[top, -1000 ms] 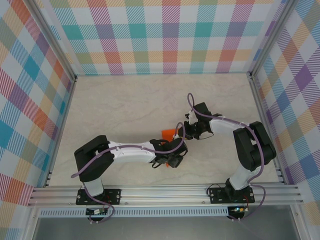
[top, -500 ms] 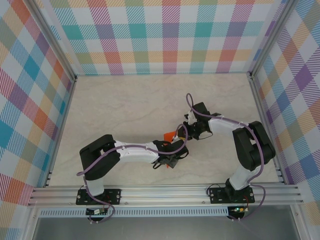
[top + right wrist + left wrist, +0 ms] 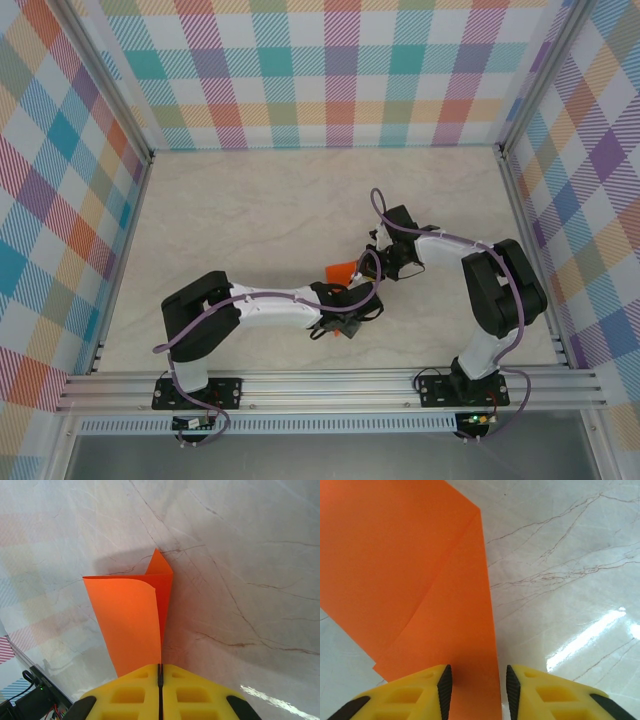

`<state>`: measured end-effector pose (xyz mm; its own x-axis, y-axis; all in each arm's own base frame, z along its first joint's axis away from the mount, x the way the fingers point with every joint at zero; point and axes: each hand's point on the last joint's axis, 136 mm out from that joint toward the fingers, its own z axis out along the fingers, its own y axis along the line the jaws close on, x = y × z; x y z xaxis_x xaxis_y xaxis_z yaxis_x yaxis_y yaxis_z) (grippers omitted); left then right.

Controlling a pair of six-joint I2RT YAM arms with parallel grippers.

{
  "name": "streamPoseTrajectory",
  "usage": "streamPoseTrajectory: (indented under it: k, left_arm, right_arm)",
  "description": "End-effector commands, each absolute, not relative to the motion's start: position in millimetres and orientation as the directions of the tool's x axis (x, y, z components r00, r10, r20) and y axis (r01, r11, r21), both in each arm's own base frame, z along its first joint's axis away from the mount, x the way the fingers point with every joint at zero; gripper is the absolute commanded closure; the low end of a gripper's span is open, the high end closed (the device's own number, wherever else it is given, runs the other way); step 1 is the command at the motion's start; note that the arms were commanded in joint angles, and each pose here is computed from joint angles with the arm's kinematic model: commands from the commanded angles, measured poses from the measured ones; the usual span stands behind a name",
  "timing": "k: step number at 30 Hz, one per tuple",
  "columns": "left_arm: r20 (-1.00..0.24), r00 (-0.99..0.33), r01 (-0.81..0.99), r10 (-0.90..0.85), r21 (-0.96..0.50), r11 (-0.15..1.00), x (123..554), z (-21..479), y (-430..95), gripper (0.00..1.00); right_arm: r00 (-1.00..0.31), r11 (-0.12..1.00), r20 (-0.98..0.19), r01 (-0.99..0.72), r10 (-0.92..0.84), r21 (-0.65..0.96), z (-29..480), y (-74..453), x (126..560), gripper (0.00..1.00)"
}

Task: Fold a paper plane with a square sheet of paper (fold left side to right side)
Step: Fold the wing for the fifth time at the center of the table.

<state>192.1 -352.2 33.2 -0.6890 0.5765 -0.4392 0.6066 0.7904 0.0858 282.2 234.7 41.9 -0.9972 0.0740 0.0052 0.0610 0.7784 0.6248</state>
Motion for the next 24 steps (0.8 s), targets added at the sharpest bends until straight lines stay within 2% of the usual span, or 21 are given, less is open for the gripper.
streamPoseTrajectory:
  k: [1,10,19,22,24]
  left_arm:
    - [-0.417,-0.692,0.601,0.590,0.121,0.790,187.5,29.7,-349.4,0.67]
    - [-0.418,-0.697,0.576,0.582,0.156,0.802,191.6,28.1,-341.7,0.71]
    - [-0.415,-0.702,0.571,0.579,0.159,0.806,191.8,27.2,-340.6,0.84]
    - [-0.420,-0.702,0.567,0.574,0.158,0.809,192.2,29.3,-340.9,0.87]
    - [-0.425,-0.703,0.565,0.570,0.154,0.811,192.4,31.2,-341.6,0.88]
  right_arm:
    - [-0.997,0.783,0.021,0.072,0.075,0.617,43.6,237.5,281.7,0.93]
    - [-0.997,0.779,0.025,0.070,0.069,0.623,45.4,238.5,279.8,0.93]
    - [-0.998,0.774,0.012,0.059,0.066,0.630,51.3,239.2,280.2,0.91]
    - [-0.998,0.771,-0.009,0.048,0.069,0.635,57.1,238.8,282.4,0.83]
    - [-0.996,0.776,-0.037,0.040,0.082,0.630,65.0,235.2,285.4,0.73]
